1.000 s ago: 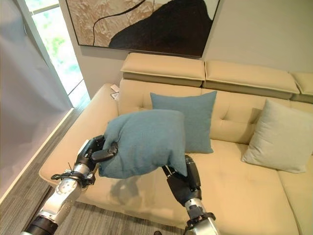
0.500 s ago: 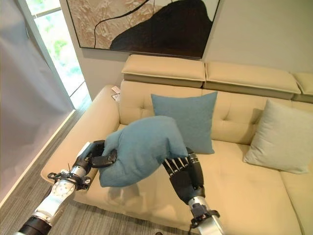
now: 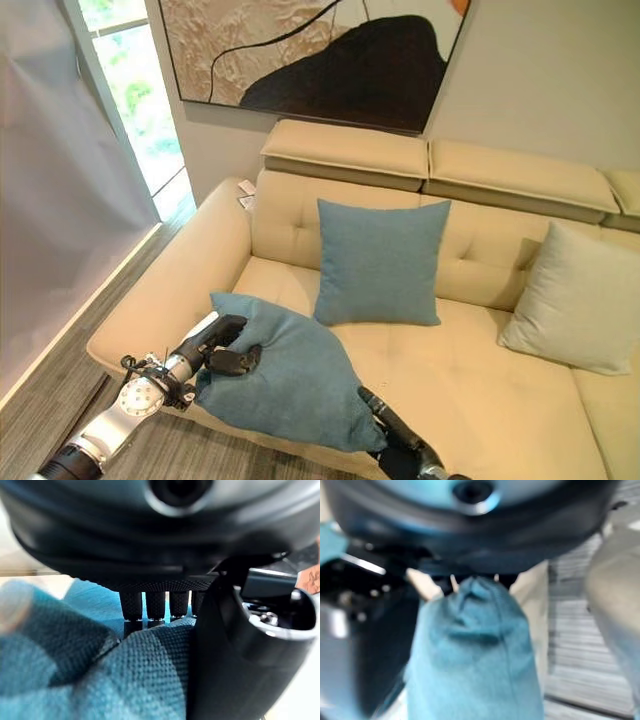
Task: Pick up all the scattered cushions and arrange them neatly on the sofa.
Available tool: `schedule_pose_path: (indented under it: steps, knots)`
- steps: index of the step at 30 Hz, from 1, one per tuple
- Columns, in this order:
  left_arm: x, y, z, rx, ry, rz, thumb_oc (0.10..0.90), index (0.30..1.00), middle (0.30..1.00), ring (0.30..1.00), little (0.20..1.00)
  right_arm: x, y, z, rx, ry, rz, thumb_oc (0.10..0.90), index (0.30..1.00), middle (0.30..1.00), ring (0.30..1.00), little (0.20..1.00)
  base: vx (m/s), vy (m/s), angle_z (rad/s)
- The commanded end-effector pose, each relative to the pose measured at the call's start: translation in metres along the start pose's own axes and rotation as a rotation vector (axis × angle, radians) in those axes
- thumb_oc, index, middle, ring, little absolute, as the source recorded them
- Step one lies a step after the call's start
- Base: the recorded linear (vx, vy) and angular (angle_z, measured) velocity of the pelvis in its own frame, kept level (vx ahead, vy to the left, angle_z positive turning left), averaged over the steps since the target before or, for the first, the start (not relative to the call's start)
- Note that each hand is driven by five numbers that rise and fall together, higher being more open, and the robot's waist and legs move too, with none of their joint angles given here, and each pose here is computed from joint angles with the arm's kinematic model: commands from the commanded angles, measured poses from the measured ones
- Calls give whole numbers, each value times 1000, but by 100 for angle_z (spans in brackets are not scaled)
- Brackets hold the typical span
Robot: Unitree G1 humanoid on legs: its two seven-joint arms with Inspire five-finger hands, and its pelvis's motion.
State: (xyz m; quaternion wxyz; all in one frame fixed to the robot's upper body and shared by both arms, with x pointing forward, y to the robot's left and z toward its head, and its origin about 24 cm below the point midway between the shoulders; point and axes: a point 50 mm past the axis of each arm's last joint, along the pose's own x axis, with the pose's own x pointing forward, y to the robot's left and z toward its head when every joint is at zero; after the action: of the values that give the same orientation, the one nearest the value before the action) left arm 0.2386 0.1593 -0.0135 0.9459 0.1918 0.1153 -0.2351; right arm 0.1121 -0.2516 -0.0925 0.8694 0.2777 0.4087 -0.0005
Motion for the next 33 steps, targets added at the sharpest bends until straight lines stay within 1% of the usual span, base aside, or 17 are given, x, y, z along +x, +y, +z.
schedule_pose_path:
  steps: [1, 4, 6, 8, 9, 11, 14, 16, 17, 18, 21, 24, 26, 27, 28, 30, 33]
  knots:
    - [33, -6, 105, -98, -487, -68, 400, 300, 300, 300, 300, 27, 41, 71, -69, -257, 187, 800, 900, 900, 900, 900, 0, 0, 0]
    - [34, -15, 103, -139, -474, -104, 400, 300, 300, 300, 300, 50, 68, 65, 16, -269, 244, 800, 900, 900, 900, 900, -3, -8, 2]
    - [39, -22, 106, -136, -473, -134, 400, 300, 300, 300, 300, 71, 95, 52, 22, -211, 284, 800, 900, 900, 900, 900, -49, -31, 10]
    - [40, -25, 108, -137, -475, -144, 400, 300, 300, 300, 300, 75, 98, 48, 9, -191, 279, 800, 900, 900, 900, 900, -51, -20, 12]
    - [41, -27, 109, -140, -475, -160, 400, 300, 300, 300, 300, 78, 96, 43, -24, -167, 252, 800, 900, 900, 900, 900, -74, -22, 23]
    - [42, -30, 112, -152, -482, -186, 400, 300, 300, 300, 300, 83, 88, 39, -120, -128, 177, 800, 900, 900, 900, 900, -71, -14, 17]
    - [44, -34, 119, -173, -495, -217, 400, 300, 300, 300, 300, 91, 70, 40, -302, -67, 8, 800, 900, 900, 900, 900, -50, 7, 15]
    - [46, -37, 122, -202, -501, -220, 400, 300, 300, 300, 300, 98, 70, 48, -349, -67, -66, 800, 900, 900, 900, 900, -32, 18, 15]
    - [46, -37, 122, -202, -501, -220, 400, 300, 300, 300, 300, 98, 70, 48, -349, -68, -66, 800, 900, 900, 900, 900, 0, 0, 0]
    - [47, -40, 123, -232, -500, -219, 400, 300, 300, 300, 300, 103, 79, 54, -338, -97, -79, 800, 900, 900, 900, 900, 31, 19, 0]
    - [45, -44, 121, -275, -491, -220, 400, 300, 300, 300, 300, 110, 98, 60, -397, -132, -72, 800, 900, 900, 900, 900, 59, 6, -1]
    - [45, -48, 117, -359, -471, -222, 400, 300, 300, 300, 300, 116, 114, 61, -427, -148, -73, 800, 900, 900, 900, 900, 50, -8, -2]
    - [45, -52, 119, -381, -472, -232, 400, 300, 300, 300, 300, 121, 126, 60, -438, -157, -63, 800, 900, 900, 900, 900, 17, -2, 0]
    - [45, -54, 121, -395, -478, -237, 400, 300, 300, 300, 300, 122, 134, 57, -441, -164, -47, 519, 479, 479, 479, 479, 0, 0, 0]
    - [45, -54, 121, -395, -478, -237, 400, 300, 300, 300, 300, 122, 134, 57, -441, -164, -47, 400, 300, 300, 300, 300, 0, 0, 0]
    - [44, -58, 125, -402, -488, -248, 400, 300, 300, 300, 300, 124, 153, 51, -481, -177, 13, 400, 300, 300, 300, 300, 12, 12, 2]
    - [45, -61, 130, -389, -503, -258, 400, 300, 300, 300, 300, 123, 162, 49, -506, -205, 44, 400, 300, 300, 300, 300, 13, 26, 7]
